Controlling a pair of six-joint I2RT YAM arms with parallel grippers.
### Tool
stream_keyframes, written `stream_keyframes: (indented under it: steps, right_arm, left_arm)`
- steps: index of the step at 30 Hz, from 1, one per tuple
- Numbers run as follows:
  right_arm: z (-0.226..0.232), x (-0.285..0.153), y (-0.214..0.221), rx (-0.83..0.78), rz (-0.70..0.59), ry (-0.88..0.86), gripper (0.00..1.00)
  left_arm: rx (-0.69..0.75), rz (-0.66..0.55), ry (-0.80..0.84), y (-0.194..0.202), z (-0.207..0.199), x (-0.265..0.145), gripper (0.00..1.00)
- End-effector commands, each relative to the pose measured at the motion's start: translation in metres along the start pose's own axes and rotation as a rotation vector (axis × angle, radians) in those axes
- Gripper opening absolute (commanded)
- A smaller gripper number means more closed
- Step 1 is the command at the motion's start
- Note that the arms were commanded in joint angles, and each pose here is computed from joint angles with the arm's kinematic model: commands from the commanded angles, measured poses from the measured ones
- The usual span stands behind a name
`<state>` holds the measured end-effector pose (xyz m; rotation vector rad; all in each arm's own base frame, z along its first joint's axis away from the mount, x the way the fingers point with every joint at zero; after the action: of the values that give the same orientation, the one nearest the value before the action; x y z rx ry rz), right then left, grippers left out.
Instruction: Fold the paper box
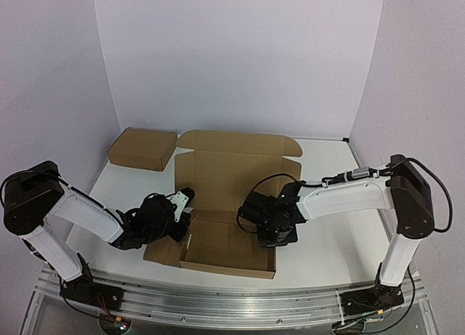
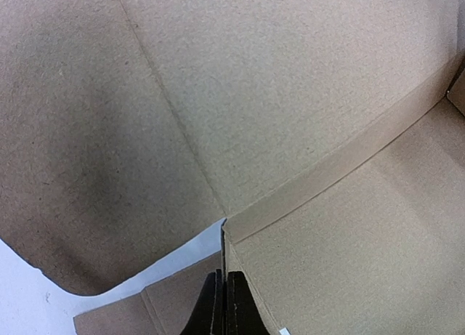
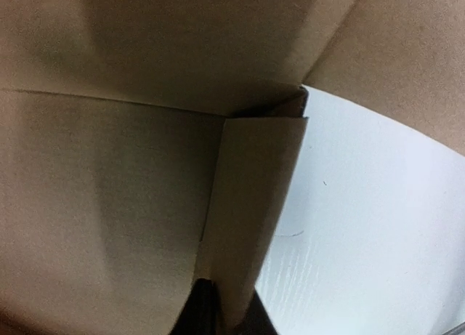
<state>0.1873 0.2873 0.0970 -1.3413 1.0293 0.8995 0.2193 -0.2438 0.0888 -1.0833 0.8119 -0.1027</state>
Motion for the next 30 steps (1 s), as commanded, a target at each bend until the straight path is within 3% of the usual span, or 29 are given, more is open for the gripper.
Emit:
stream_keyframes:
  steps: [1, 5, 7, 13, 18, 21, 24, 30]
  right_arm:
    - [-0.019, 0.027, 0.024, -0.023, 0.105, 0.14, 0.0]
    - [-0.025, 0.032, 0.029, 0.006, 0.113, 0.164, 0.04]
    - [-0.023, 0.034, 0.031, 0.022, 0.132, 0.159, 0.16]
    - [-0.02, 0.051, 0.047, 0.018, 0.216, 0.191, 0.33]
    - [-0.03, 0.047, 0.046, 0.035, 0.165, 0.235, 0.09]
    - [-0.035, 0.044, 0.046, 0.015, 0.161, 0.272, 0.0]
    - [-0.042, 0.039, 0.043, -0.015, 0.15, 0.34, 0.0]
    - [-0.032, 0.04, 0.039, -0.019, 0.138, 0.313, 0.0]
  left_arm:
    - [-0.012, 0.004, 0.006, -0.001, -0.002, 0.001, 0.0]
    - [-0.011, 0.002, 0.012, -0.001, -0.002, 0.0, 0.0]
    - [-0.009, 0.0, 0.013, -0.002, -0.002, 0.0, 0.0]
    - [-0.009, 0.0, 0.014, -0.002, -0.002, 0.0, 0.0]
    - [-0.012, -0.003, 0.013, -0.002, -0.002, -0.001, 0.0]
    - [-0.012, -0.003, 0.012, -0.002, -0.002, 0.0, 0.0]
    - [-0.012, -0.003, 0.012, -0.001, -0.002, 0.0, 0.0]
    - [-0.009, -0.007, 0.017, -0.002, -0.002, -0.001, 0.0]
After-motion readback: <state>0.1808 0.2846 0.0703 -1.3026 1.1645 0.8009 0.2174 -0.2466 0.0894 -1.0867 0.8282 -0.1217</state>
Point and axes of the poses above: each gripper's point midway between its finger pads, its own x axis out along the fingers, its own z axis along the line the jaws close on, y = z × x, the point moved 7 cm from there along -x, back along the fingers, and after that the axes turned 8 degrees about x, right-handed, at the moved point
